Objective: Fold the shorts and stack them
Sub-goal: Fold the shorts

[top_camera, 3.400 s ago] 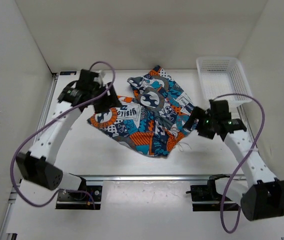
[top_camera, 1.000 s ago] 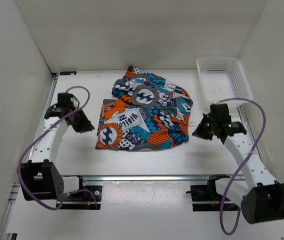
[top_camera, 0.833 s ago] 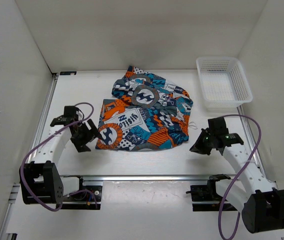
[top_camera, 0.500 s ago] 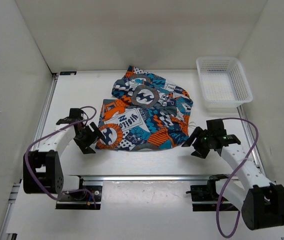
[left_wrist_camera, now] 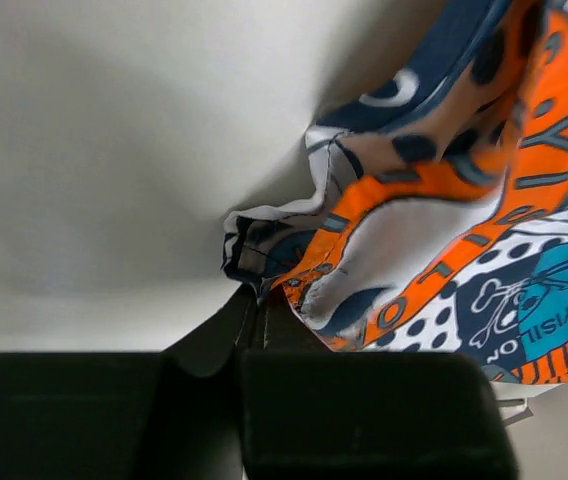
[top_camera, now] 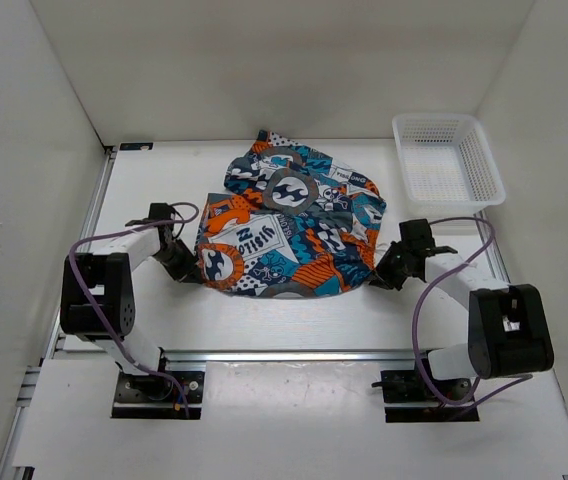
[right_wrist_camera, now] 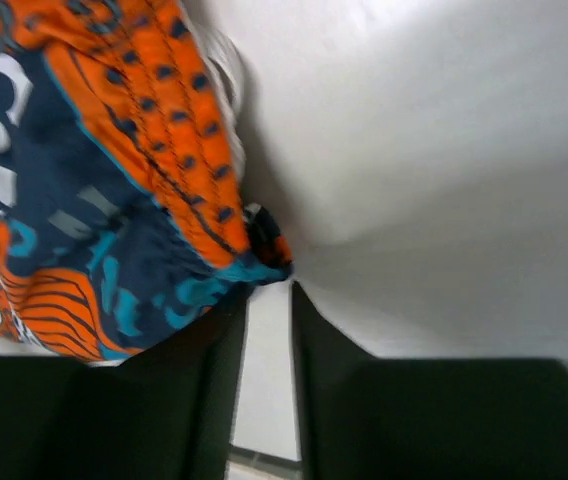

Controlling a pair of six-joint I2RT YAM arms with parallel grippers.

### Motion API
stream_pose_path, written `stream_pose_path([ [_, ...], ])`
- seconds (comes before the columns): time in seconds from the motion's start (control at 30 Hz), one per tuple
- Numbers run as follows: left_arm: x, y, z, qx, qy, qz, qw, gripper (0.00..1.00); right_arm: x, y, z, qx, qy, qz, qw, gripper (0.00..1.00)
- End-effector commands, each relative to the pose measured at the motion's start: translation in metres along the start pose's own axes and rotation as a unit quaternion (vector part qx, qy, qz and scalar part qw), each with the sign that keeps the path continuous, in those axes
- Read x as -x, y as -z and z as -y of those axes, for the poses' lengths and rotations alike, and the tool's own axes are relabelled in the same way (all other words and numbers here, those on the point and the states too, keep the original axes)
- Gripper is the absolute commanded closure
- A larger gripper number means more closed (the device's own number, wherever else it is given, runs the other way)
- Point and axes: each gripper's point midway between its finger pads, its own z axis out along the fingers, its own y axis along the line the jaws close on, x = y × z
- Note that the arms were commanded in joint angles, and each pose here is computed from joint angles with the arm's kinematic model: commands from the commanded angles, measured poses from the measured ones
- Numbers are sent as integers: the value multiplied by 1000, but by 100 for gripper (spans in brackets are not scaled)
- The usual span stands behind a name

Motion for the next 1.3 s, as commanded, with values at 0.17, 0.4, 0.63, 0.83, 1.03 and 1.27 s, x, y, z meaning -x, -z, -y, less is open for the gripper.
stream_pose_path([
  [0.17,28,17,31,-40,-30,44,998,90,47,0,-38,20,49,57,997,100],
  [0.4,31,42,46,-65,-37,65,995,90,35,5,-31,25,54,47,997,56],
  [0.63,30,57,59,-75,-44,71,994,90,25,-17,-38,42,55,25,997,44],
  [0.83,35,83,68,-83,-48,89,991,90,46,-23,-56,24,70,27,997,100],
  [1.03,40,122,67,-73,-64,132,986,90,65,35,-64,10,102,97,990,100],
  [1.27,45,172,65,-67,-80,181,978,90,62,110,-67,24,117,157,980,100],
])
